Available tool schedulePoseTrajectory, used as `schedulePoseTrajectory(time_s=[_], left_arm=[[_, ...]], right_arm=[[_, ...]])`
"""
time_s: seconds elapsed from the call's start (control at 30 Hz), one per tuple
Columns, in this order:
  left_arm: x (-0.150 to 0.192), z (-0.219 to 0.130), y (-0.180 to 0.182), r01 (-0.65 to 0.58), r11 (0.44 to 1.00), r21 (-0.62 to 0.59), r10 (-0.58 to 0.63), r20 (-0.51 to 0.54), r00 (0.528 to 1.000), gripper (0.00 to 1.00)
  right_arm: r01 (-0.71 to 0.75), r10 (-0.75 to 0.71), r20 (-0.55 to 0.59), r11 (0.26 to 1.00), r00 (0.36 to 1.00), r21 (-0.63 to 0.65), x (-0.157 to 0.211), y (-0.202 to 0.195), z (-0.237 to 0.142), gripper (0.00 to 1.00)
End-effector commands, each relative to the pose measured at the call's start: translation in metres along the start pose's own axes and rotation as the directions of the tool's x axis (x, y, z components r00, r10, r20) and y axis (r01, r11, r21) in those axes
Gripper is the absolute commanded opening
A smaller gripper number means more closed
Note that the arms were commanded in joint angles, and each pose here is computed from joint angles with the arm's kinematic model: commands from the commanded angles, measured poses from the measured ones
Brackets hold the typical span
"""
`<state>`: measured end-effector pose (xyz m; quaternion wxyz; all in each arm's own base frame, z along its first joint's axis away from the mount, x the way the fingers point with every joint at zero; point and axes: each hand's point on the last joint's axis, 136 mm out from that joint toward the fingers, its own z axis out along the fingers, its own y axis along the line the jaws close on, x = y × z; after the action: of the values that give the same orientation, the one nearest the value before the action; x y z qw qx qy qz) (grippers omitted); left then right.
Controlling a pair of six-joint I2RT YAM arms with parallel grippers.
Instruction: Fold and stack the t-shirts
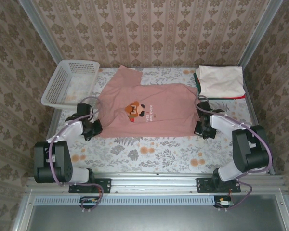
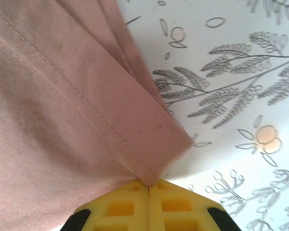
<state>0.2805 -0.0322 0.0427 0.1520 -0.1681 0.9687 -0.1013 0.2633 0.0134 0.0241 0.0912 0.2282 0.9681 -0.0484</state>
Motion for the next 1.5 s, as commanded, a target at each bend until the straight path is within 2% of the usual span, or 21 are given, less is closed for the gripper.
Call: schedulePoseTrajectory(time_s=[0.0, 0.03, 0.1, 0.17, 0.23, 0.3, 0.37, 0.5, 0.6, 0.73, 0.9, 1.0, 1.13, 1.37, 1.43, 1.47], left_arm=[[0.000, -0.009, 0.010, 0.000, 0.999, -0.046, 0.001, 0.003, 1.000, 0.02], [0.002, -0.008, 0.013, 0.002, 0.998, -0.061, -0.002, 0.001, 1.000, 0.02], [0.008, -0.005, 0.017, 0.010, 0.997, -0.076, -0.011, -0.013, 1.000, 0.09], [0.012, -0.004, 0.019, 0.013, 0.997, -0.079, -0.014, -0.019, 1.000, 0.29], [0.012, -0.005, 0.019, 0.012, 0.997, -0.076, -0.013, -0.014, 1.000, 0.43], [0.007, -0.011, 0.016, 0.012, 0.998, -0.070, -0.012, 0.005, 1.000, 0.53], [-0.002, -0.021, 0.010, 0.000, 0.998, -0.064, 0.003, 0.036, 0.999, 0.58], [-0.027, -0.046, -0.023, -0.113, 0.991, -0.067, 0.120, 0.116, 0.986, 0.62], [-0.038, -0.047, -0.062, -0.228, 0.973, -0.034, 0.231, 0.136, 0.963, 0.67], [-0.042, -0.018, -0.100, -0.327, 0.945, 0.022, 0.324, 0.087, 0.942, 0.68], [-0.040, 0.026, -0.108, -0.351, 0.936, 0.016, 0.351, 0.010, 0.936, 0.68], [-0.037, 0.042, -0.102, -0.346, 0.938, -0.007, 0.346, -0.028, 0.938, 0.67], [-0.037, 0.050, -0.092, -0.325, 0.945, -0.024, 0.324, -0.047, 0.945, 0.65], [-0.034, 0.055, -0.068, -0.283, 0.957, -0.062, 0.278, -0.073, 0.958, 0.65], [-0.033, 0.055, -0.060, -0.264, 0.962, -0.068, 0.258, -0.079, 0.963, 0.65], [-0.031, 0.056, -0.057, -0.256, 0.964, -0.070, 0.250, -0.083, 0.965, 0.65]], right_arm=[[-0.001, 0.001, -0.002, 0.996, 1.000, 0.088, 0.008, -0.026, -0.010, 0.01], [-0.001, 0.001, -0.010, 0.996, 1.000, 0.089, 0.012, -0.028, -0.009, 0.02], [0.002, 0.001, -0.032, 0.996, 0.999, 0.088, 0.020, -0.030, -0.005, 0.03], [0.005, 0.000, -0.052, 0.996, 0.999, 0.089, 0.027, -0.032, -0.003, 0.08], [0.011, -0.007, -0.059, 0.996, 0.998, 0.083, 0.030, -0.033, -0.008, 0.20], [0.006, -0.004, -0.020, 0.998, 1.000, 0.069, 0.024, -0.033, -0.023, 0.26], [0.005, -0.006, 0.046, 1.000, 0.999, 0.029, 0.012, -0.029, -0.043, 0.41], [0.025, -0.017, 0.144, 0.998, 0.989, -0.051, -0.017, -0.007, -0.063, 0.46], [0.065, -0.057, 0.145, 0.997, 0.988, -0.052, -0.039, 0.010, -0.054, 0.50], [0.111, -0.106, 0.111, 0.993, 0.988, -0.038, -0.063, 0.032, -0.030, 0.51], [0.134, -0.132, 0.053, 0.990, 0.990, -0.034, -0.073, 0.047, -0.001, 0.50], [0.130, -0.131, 0.038, 0.991, 0.991, 0.034, -0.072, 0.036, 0.005, 0.40], [0.120, -0.122, 0.061, 0.992, 0.991, 0.046, -0.070, 0.028, -0.005, 0.21], [0.117, -0.122, 0.044, 0.987, 0.992, 0.107, -0.055, 0.002, -0.009, 0.02], [0.099, -0.103, 0.029, 0.989, 0.994, 0.106, -0.049, -0.005, -0.005, 0.06], [0.085, -0.087, 0.024, 0.991, 0.996, 0.099, -0.047, -0.007, -0.003, 0.19]])
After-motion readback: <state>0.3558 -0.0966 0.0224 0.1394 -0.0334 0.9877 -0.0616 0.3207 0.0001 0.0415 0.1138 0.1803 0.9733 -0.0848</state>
